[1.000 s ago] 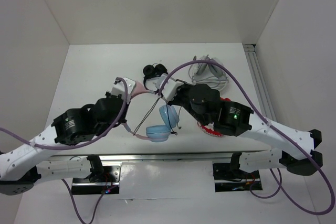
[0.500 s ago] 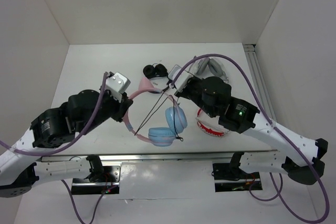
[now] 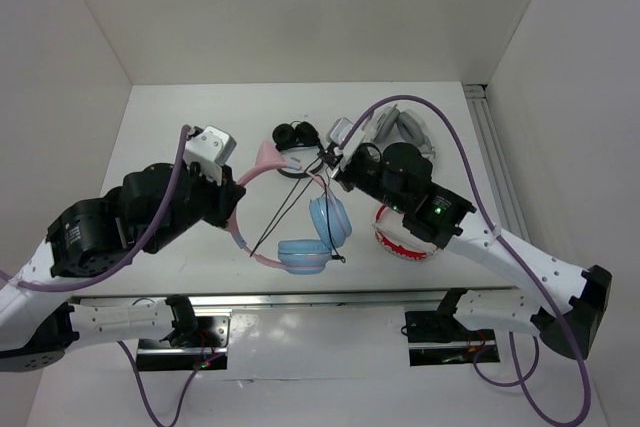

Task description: Wrap the headphones

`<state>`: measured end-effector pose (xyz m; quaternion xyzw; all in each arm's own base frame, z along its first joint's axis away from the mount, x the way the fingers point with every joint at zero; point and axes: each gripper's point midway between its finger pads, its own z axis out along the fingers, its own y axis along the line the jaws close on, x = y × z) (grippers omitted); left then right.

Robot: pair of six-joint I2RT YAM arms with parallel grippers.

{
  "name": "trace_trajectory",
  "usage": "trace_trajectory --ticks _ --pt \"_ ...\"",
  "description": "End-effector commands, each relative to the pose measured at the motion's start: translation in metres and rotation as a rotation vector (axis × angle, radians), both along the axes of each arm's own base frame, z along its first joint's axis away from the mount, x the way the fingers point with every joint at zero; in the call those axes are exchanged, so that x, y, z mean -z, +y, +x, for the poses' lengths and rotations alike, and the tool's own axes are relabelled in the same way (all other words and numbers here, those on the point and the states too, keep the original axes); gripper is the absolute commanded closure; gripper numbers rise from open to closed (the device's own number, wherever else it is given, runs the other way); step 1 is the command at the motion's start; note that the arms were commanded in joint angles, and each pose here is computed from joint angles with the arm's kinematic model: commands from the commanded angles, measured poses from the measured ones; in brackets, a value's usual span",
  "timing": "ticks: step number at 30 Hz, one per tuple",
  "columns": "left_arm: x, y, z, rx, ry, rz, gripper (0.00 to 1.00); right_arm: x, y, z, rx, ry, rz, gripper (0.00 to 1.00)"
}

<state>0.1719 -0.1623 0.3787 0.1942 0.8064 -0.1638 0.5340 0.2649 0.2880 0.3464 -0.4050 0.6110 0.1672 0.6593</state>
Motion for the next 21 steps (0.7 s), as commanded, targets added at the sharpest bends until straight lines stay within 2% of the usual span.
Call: trace_trajectory --ticks 1,11,17,21 --pt "-0.057 -0.01 -0.005 0.007 -0.053 -0.277 1.0 -0.023 0.007 0.001 -0.057 -0.01 0.158 0.89" --pt "-0.065 -0.018 0.0 -0.008 -0.058 -0.33 1.0 -0.009 0.031 0.013 -0.154 0.032 0.234 0.74" --pt "-0.079 -0.009 0.004 -0.073 -0.071 -0.395 1.0 0.012 0.03 0.022 -0.183 0.101 0.261 0.71" --pt "-0.091 0.011 0.007 -0.169 -0.08 -0.443 1.0 0.032 0.024 0.026 -0.171 0.143 0.274 0.7"
